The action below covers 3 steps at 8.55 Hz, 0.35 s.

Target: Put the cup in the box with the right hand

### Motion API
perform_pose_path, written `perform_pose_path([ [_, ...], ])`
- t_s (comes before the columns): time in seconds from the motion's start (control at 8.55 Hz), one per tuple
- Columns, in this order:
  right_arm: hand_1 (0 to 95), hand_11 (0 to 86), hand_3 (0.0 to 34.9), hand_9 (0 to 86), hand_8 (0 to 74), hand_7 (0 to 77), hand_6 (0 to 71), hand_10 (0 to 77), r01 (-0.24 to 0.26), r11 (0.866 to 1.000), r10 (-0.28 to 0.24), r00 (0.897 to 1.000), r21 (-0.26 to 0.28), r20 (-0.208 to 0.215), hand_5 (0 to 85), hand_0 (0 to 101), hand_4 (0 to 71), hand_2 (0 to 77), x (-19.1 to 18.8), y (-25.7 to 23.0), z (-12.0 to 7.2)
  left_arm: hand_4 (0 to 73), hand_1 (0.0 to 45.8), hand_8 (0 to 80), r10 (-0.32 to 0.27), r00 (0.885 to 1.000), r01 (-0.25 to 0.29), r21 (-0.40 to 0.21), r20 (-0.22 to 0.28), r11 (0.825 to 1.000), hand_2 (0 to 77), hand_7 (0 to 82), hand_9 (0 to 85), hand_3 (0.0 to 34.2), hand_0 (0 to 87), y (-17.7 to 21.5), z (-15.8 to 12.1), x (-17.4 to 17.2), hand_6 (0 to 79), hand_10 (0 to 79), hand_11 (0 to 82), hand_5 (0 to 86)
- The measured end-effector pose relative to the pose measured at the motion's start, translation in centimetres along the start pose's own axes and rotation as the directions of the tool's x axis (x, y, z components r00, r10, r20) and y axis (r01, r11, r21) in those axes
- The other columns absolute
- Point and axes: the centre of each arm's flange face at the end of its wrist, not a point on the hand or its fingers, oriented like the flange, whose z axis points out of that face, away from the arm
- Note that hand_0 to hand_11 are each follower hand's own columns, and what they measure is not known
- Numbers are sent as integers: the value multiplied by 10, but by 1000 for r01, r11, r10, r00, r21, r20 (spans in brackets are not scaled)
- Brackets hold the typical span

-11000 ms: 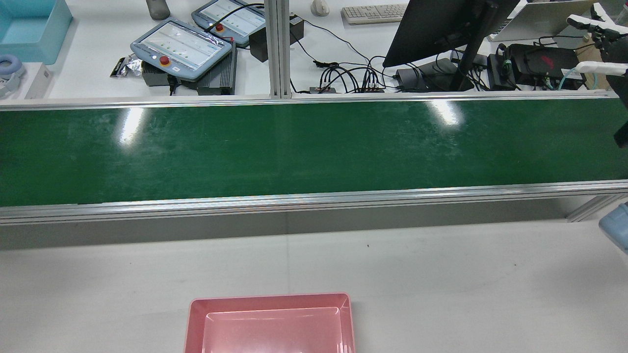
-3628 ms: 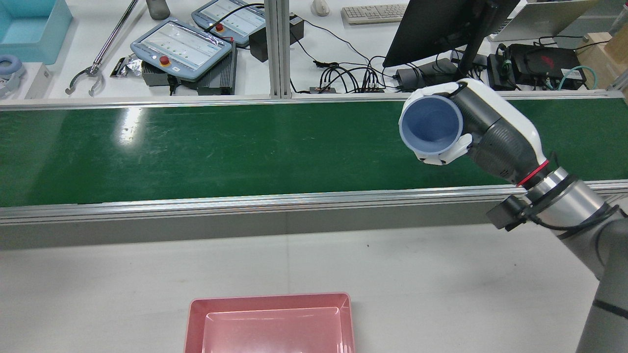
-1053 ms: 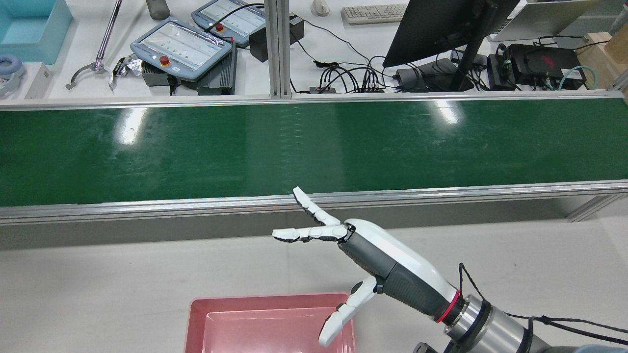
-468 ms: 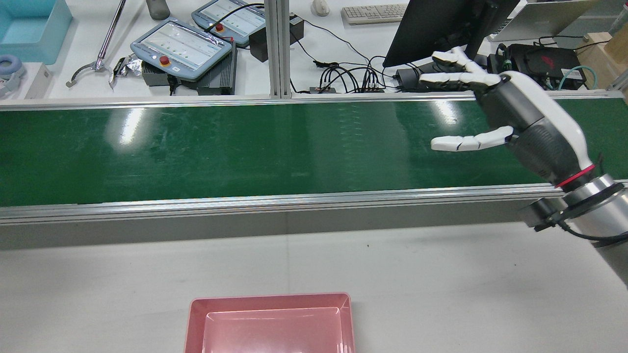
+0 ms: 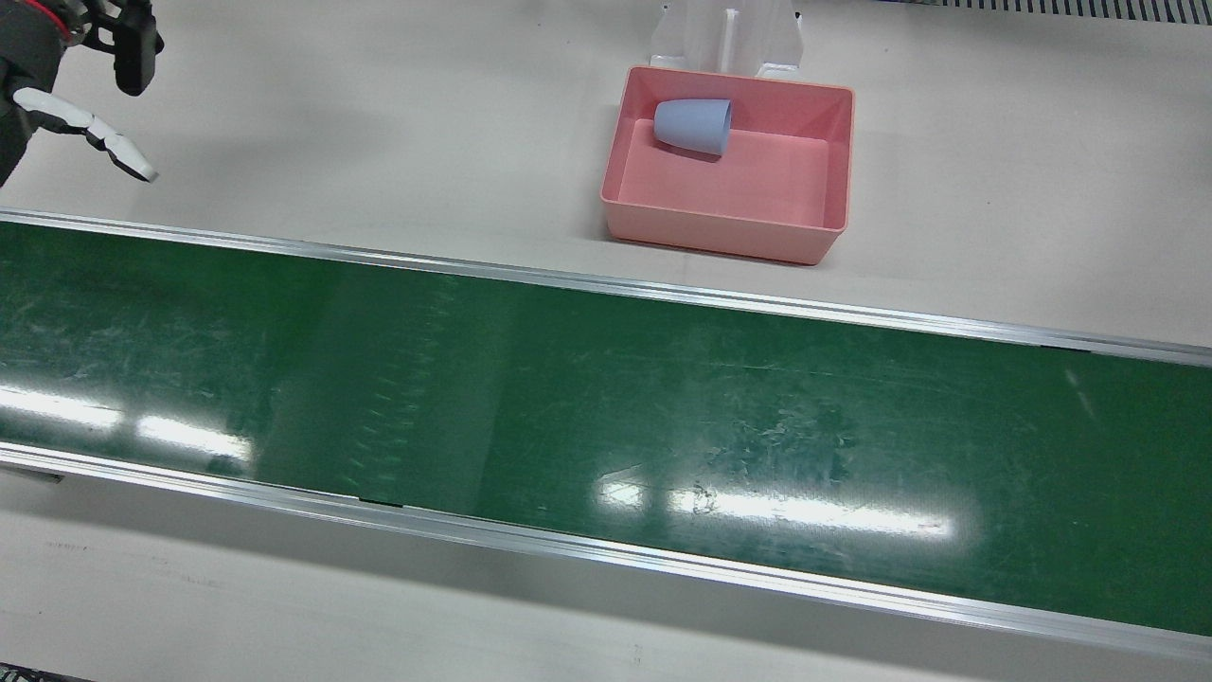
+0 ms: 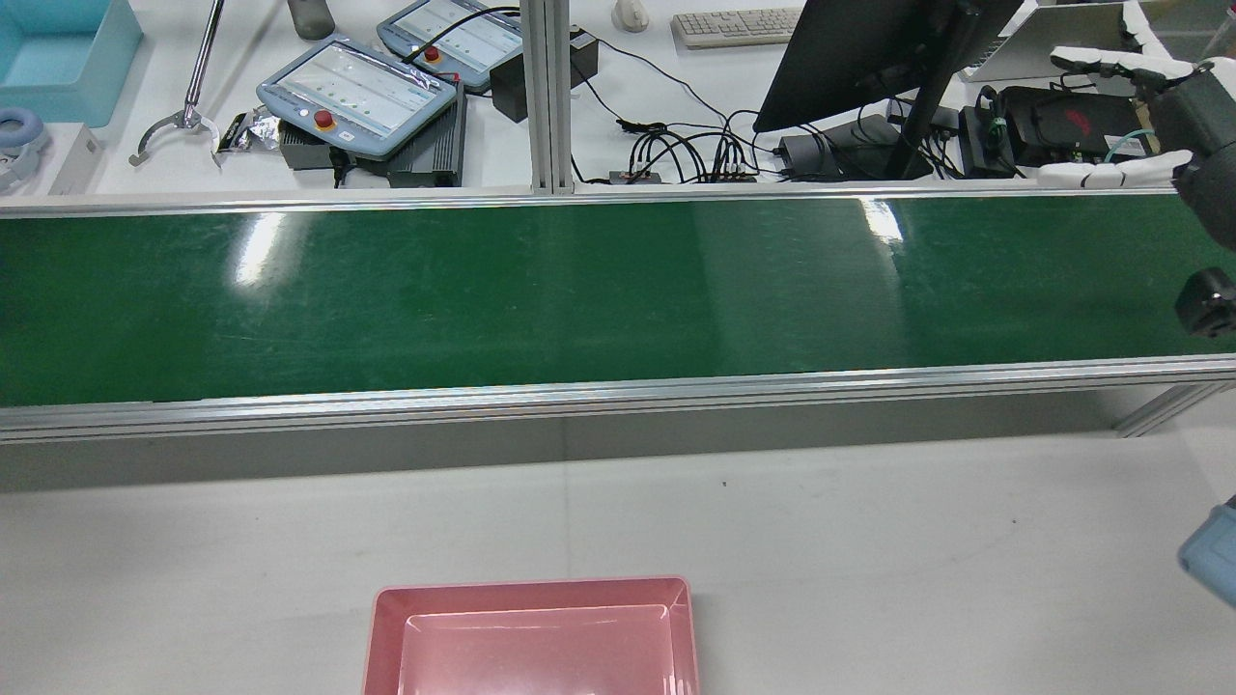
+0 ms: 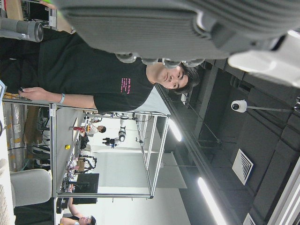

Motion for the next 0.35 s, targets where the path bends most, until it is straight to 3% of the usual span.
perform_pose_path([
  [0.12,196,11,0,5,5,11,11,0,22,998,-22,1000,57,7,65,569,65,120,0,-29,11,11,5,0,0,1000,0,0,0,1000,0,0,0,0,0,0,0,0,0,0,0,5],
  [0.23,240,11,0,5,5,16,11,0,32,995,-34,999,95,21,55,571,54,22,-4,-47,21,11,5,0,0,1000,0,0,0,1000,0,0,0,0,0,0,0,0,0,0,0,5],
  [0.35,196,11,0,5,5,16,5,0,36,992,-40,999,118,34,55,554,38,104,-7,-57,33,11,5,0,0,1000,0,-1,0,1000,0,0,0,0,0,0,0,0,0,0,0,0],
])
